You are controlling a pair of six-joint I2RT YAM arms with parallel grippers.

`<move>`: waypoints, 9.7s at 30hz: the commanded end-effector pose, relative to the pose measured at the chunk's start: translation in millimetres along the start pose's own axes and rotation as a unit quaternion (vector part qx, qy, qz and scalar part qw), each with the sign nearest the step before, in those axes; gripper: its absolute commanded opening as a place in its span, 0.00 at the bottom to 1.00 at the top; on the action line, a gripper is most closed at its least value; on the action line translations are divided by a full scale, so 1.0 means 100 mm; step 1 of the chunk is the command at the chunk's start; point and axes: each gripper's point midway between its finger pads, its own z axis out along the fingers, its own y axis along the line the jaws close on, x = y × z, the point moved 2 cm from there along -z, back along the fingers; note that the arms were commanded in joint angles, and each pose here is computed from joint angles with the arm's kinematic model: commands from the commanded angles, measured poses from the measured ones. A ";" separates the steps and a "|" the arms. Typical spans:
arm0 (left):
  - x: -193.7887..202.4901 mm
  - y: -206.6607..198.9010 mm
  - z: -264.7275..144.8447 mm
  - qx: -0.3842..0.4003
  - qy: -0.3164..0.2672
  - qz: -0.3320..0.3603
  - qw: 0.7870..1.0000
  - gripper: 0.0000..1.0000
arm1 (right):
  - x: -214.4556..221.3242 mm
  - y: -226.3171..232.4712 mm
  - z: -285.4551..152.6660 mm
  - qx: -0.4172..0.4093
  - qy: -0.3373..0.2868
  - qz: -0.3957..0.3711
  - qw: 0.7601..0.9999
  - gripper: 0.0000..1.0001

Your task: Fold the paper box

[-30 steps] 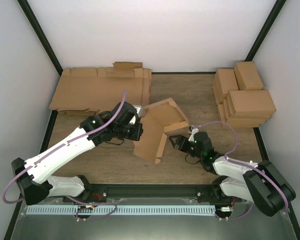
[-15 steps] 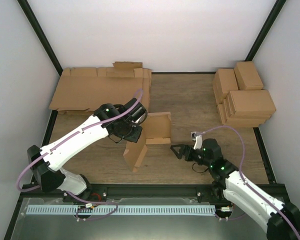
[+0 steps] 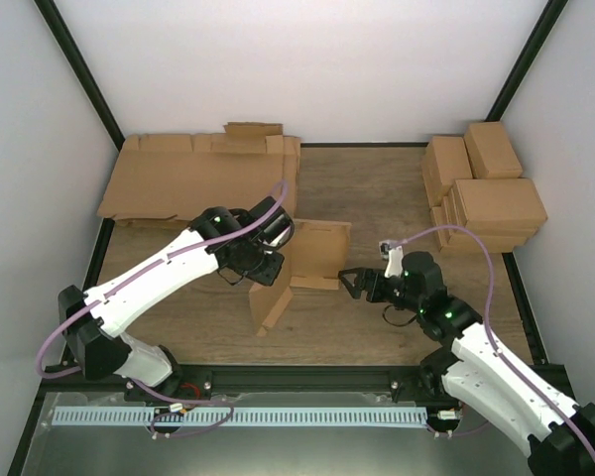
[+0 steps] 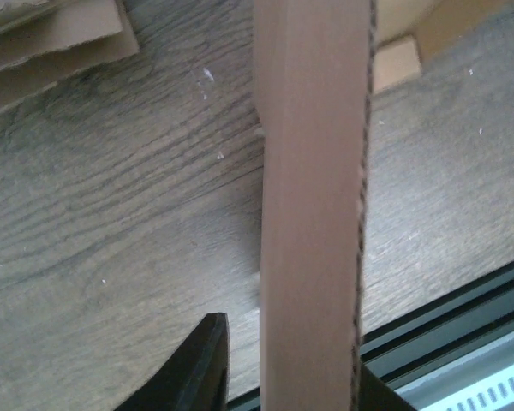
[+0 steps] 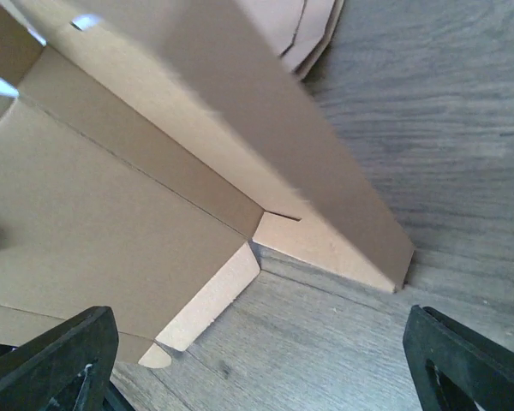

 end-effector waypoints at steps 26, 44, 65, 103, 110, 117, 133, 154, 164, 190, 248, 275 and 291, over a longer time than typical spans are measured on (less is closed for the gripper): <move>-0.15 -0.25 -0.21 0.144 -0.112 -0.008 0.983 0.56 | -0.99 0.26 -0.36 0.055 -0.116 -0.047 0.991 0.78; -0.03 -0.14 -0.17 0.114 -0.105 -0.009 0.988 0.21 | -0.81 0.10 -0.23 0.046 -0.083 -0.034 0.995 0.80; -0.03 -0.07 -0.31 0.095 -0.129 -0.009 0.987 0.04 | -0.73 -0.03 -0.55 0.102 -0.114 -0.017 0.988 0.92; 0.10 0.02 -0.29 0.049 -0.118 0.052 0.990 0.04 | -1.21 0.28 -0.10 0.038 -0.106 -0.060 0.992 0.51; 0.10 -0.02 -0.26 0.049 -0.115 0.067 0.990 0.04 | -1.08 0.23 0.05 0.020 -0.078 -0.073 0.994 0.50; 0.10 -0.05 -0.25 0.052 -0.117 0.075 0.989 0.04 | -0.92 0.16 0.17 0.007 -0.047 -0.078 0.996 0.50; 0.12 -0.08 -0.18 0.046 -0.111 0.083 0.989 0.04 | -0.81 0.11 0.04 0.018 -0.054 -0.094 0.994 0.64; 0.13 -0.06 -0.19 0.042 -0.113 0.079 0.990 0.04 | -1.15 0.19 -0.23 0.054 -0.141 -0.091 0.984 0.52; 0.14 -0.06 -0.17 0.042 -0.110 0.084 0.990 0.04 | -1.21 0.17 -0.10 0.055 -0.133 -0.093 0.985 0.53; 0.15 -0.09 -0.14 0.039 -0.107 0.093 0.989 0.04 | -1.09 0.11 0.11 0.043 -0.086 -0.097 0.991 0.53; 0.08 -0.08 -0.16 0.018 -0.126 0.110 0.986 0.04 | -0.68 0.65 0.38 -0.033 0.134 -0.218 0.966 0.41; -0.06 -0.29 -0.25 0.061 -0.141 0.097 0.983 0.04 | -0.46 0.55 0.36 0.191 0.094 -0.319 0.924 0.41; -0.11 -0.27 -0.77 0.124 -0.243 0.025 0.962 0.84 | -0.55 0.02 0.48 0.200 0.082 -0.203 0.955 0.40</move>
